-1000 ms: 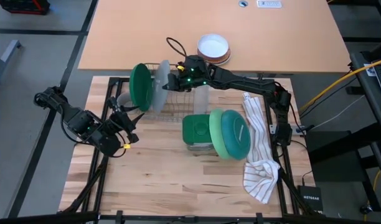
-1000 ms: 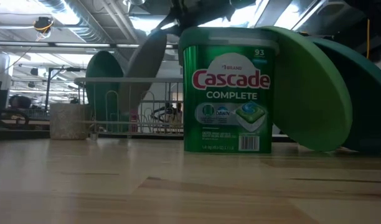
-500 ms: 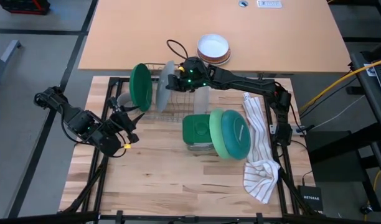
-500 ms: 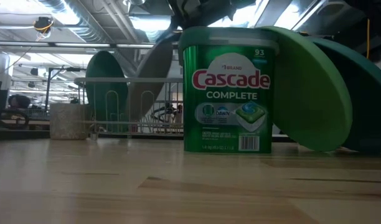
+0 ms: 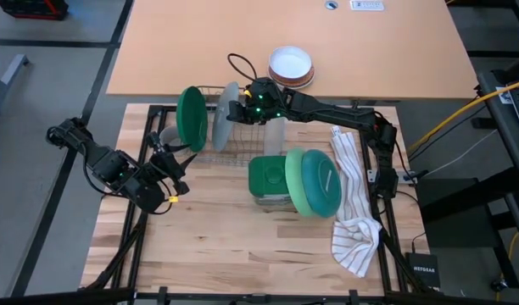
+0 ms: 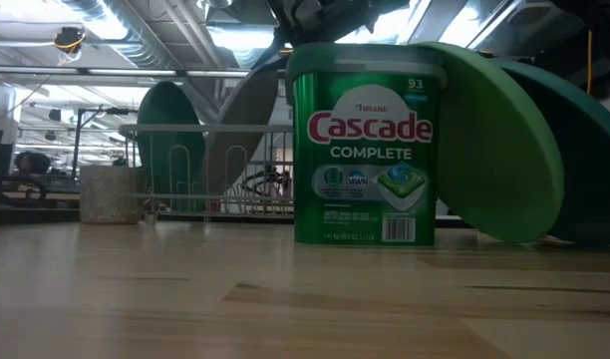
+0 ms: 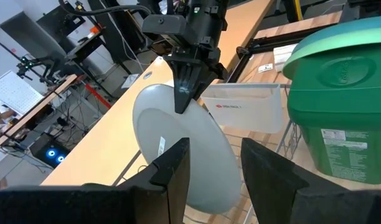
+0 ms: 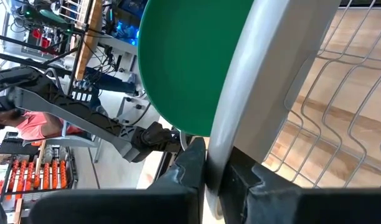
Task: Sort dishes
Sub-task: Put the gray plate into the dish rack
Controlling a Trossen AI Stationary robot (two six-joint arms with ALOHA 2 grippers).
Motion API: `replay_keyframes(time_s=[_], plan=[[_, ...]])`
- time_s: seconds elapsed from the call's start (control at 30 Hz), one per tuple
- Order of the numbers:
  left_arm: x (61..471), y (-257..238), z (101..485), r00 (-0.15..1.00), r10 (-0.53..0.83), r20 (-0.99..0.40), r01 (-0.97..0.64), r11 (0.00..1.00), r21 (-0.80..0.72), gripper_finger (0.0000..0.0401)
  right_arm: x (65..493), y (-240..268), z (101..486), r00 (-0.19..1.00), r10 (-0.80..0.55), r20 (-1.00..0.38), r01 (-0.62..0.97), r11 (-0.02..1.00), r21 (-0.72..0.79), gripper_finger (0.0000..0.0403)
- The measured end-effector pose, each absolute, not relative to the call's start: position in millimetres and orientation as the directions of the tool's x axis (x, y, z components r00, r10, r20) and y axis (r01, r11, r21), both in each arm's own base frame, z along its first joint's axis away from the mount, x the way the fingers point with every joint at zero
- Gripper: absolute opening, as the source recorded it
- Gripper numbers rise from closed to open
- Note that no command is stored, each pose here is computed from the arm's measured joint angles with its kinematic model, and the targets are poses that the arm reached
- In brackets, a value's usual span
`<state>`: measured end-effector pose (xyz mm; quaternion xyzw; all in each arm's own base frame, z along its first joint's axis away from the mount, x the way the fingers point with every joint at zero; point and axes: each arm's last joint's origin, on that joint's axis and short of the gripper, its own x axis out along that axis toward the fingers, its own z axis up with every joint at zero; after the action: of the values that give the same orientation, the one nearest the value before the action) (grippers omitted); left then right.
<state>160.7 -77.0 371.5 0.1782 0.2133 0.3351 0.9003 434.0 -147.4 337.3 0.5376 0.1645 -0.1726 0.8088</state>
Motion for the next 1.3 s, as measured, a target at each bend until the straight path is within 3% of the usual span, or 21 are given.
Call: replay_keyframes(time_s=[0.27, 0.77, 1.17, 1.3], plan=[[169, -76, 367, 0.660, 0.699, -0.275, -0.569, 0.704, 0.426, 0.0133, 434, -147, 337, 0.887, -0.103, -0.451, 0.455, 0.363, 0.813, 0.0034], [223, -67, 331, 0.489, 0.817, -0.304, -0.544, 0.558, 0.627, 0.0133, 434, -147, 337, 0.887, -0.102, -0.451, 0.455, 0.363, 0.813, 0.0034], [224, -59, 331, 0.456, 0.841, -0.292, -0.564, 0.527, 0.636, 0.0132, 434, -147, 337, 0.887, -0.102, -0.451, 0.456, 0.363, 0.813, 0.0034], [225, -56, 329, 0.458, 0.806, -0.375, -0.577, 0.591, 0.564, 0.0120, 434, -147, 337, 0.887, -0.102, -0.451, 0.455, 0.363, 0.813, 0.0034]])
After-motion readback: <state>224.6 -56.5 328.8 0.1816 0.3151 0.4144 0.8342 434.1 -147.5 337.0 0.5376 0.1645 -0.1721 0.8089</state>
